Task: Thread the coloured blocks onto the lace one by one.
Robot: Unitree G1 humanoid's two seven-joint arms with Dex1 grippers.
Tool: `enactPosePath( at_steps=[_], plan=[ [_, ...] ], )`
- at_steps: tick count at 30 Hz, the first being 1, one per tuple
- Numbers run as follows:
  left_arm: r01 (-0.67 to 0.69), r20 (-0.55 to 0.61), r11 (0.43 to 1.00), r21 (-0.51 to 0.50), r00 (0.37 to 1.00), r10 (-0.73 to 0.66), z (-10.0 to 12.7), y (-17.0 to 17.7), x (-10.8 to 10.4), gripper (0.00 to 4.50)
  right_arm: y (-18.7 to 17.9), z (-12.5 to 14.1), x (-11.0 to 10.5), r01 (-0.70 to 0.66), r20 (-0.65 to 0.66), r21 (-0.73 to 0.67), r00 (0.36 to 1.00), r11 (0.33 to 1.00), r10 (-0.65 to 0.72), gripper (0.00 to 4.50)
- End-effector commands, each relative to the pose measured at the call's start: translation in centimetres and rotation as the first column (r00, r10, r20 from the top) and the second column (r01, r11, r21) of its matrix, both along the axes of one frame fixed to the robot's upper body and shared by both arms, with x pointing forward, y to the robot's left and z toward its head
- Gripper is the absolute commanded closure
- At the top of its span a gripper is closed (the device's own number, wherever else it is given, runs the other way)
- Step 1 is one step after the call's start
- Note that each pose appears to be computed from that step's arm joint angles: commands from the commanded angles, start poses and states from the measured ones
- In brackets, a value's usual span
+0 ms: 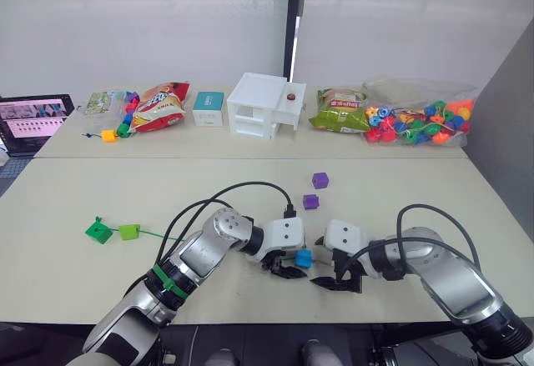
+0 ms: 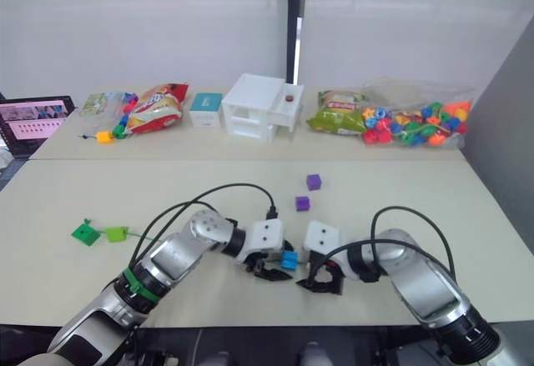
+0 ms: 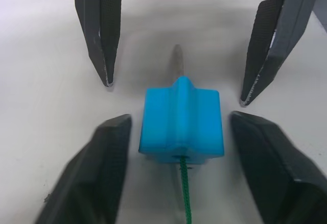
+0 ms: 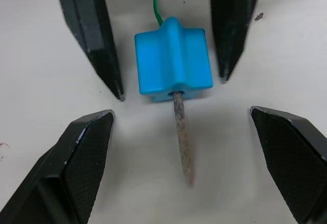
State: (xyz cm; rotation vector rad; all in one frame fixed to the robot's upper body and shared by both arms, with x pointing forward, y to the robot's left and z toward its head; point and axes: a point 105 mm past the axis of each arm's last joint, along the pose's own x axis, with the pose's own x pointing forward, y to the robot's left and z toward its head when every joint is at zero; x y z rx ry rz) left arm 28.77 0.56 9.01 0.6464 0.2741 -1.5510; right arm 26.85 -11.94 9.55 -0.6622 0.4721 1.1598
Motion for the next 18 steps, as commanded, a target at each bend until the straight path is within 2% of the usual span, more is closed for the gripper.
enactPosePath(
  at_steps=[1, 2, 15, 18],
  plan=[
    [0.017, 0.028, 0.999, -0.034, 0.999, -0.016, 1.2, -0.1, 0.0, 2.83, 0.0, 0.0, 0.0, -0.003, 0.016, -0.006, 1.000, 1.000, 0.003, 0.00],
    [0.018, 0.030, 0.999, -0.033, 0.999, -0.017, 1.2, -0.1, 0.0, 3.11, 0.1, 0.0, 0.1, -0.008, 0.023, -0.008, 1.000, 1.000, 0.008, 0.24],
    [0.024, 0.047, 0.999, -0.026, 0.999, -0.023, 2.4, 1.0, 0.4, 3.11, 0.1, 0.0, 0.6, -0.035, 0.068, -0.030, 0.997, 0.999, 0.037, 4.50],
    [0.018, 0.047, 1.000, -0.020, 0.999, -0.017, 2.4, 1.4, 0.5, 3.11, 0.0, 0.0, 0.7, -0.034, 0.071, -0.032, 0.997, 0.999, 0.036, 4.50]
  ],
)
